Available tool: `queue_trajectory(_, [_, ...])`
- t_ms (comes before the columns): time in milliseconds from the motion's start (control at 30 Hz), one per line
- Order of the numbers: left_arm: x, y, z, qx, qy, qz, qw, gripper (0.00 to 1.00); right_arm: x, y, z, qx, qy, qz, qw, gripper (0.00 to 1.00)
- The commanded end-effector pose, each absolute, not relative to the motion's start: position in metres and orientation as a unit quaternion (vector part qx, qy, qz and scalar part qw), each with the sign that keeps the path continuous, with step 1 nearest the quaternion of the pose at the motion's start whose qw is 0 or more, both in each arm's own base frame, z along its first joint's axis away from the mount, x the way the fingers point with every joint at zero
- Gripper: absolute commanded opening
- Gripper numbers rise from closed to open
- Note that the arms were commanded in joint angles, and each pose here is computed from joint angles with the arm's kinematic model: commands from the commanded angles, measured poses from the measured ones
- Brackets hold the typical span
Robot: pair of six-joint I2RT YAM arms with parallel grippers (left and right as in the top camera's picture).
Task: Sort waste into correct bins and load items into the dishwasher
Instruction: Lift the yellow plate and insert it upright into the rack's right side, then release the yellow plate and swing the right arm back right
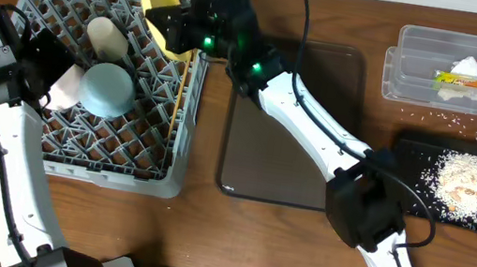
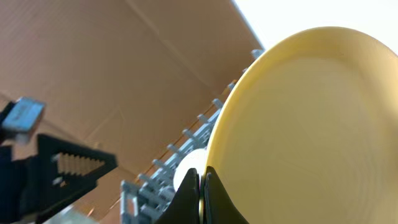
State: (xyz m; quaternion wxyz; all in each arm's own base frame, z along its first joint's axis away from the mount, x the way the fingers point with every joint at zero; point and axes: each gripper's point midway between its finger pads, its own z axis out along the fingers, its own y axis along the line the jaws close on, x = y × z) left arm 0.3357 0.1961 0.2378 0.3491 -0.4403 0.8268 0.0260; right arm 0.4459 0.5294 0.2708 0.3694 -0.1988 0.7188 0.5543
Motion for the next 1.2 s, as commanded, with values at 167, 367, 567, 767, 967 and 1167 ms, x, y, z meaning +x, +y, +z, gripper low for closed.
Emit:
queue_trajectory(167, [0.336,0.199,0.238,-0.44,0.827,0.031,0.349,0.94,0.473,0.528,0.235,-0.136,0.752,0.504,0.403,0.01])
queue_trajectory(367, [0.336,0.199,0.238,-0.44,0.827,0.031,0.349,0.94,0.474,0.53,0.234,-0.134,0.748,0.505,0.408,0.01])
queue_trajectory(567, [0.336,0.199,0.238,-0.44,0.827,0.031,0.349,0.94,0.473,0.532,0.24,-0.137,0.74,0.511,0.415,0.06])
queue_trajectory(767, [0.336,0.199,0.238,-0.44,0.827,0.031,0.349,0.94,0.474,0.531,0.249,-0.161,0.724,0.504,0.442,0.99])
queue_trajectory(967, [0.336,0.199,0.238,-0.44,0.827,0.031,0.349,0.94,0.484,0.513,0.272,-0.167,0.72,0.489,0.463,0.99])
queue_trajectory(1167, [0.336,0.199,0.238,-0.44,0.827,0.031,0.349,0.94,0.501,0.457,0.313,-0.166,0.737,0.436,0.488,0.99])
